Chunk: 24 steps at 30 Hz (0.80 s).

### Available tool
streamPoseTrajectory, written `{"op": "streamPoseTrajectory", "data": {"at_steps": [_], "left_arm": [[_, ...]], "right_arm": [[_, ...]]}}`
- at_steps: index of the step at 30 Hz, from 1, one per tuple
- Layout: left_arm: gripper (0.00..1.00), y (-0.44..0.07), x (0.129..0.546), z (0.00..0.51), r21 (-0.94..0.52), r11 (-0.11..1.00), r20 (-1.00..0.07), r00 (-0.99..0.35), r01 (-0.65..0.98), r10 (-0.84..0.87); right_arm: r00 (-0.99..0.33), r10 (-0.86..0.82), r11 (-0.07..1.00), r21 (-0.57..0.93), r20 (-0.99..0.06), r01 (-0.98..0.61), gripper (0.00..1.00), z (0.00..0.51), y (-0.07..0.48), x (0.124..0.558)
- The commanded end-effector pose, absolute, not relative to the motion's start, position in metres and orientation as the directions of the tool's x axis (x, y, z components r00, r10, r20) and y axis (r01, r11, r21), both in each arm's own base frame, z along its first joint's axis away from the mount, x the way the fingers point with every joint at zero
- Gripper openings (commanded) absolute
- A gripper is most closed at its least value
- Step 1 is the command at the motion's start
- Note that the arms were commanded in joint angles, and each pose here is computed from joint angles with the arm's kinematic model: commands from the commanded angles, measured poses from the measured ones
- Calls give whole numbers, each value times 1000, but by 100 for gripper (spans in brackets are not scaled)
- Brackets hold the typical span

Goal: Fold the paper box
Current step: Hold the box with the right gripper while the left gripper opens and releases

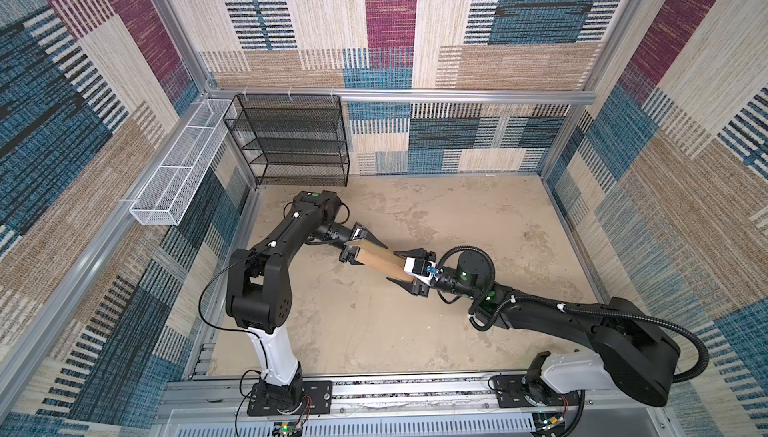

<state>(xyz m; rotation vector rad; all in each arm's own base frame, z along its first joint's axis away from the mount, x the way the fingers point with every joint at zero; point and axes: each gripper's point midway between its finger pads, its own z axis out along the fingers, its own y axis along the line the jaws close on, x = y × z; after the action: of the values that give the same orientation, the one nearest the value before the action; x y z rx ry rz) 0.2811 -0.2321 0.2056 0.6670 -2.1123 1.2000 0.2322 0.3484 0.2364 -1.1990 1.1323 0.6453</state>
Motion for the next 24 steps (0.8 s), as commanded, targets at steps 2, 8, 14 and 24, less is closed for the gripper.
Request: {"op": "streamPoseTrajectory", "data": {"at_steps": [2,8,14,24], "left_arm": [[19,-233,276,208,-573,471,715,-690,-671,-113],[20,-234,277,209,-578,470,711,-694,-667,-111],[23,-234,277,210,-580,469,711,-695,-666,-108],[36,-237,285,217,-608,456,694,-714,-650,-92]], "right_arm": [[378,-124,317,-398,-917,-861,62,253,350,236],[377,-125,317,-397,-918,-861,55,253,350,236],[374,-140,319,-399,-917,-860,45,251,349,236],[372,-149,331,-401,-916,-854,43,251,347,238]]}}
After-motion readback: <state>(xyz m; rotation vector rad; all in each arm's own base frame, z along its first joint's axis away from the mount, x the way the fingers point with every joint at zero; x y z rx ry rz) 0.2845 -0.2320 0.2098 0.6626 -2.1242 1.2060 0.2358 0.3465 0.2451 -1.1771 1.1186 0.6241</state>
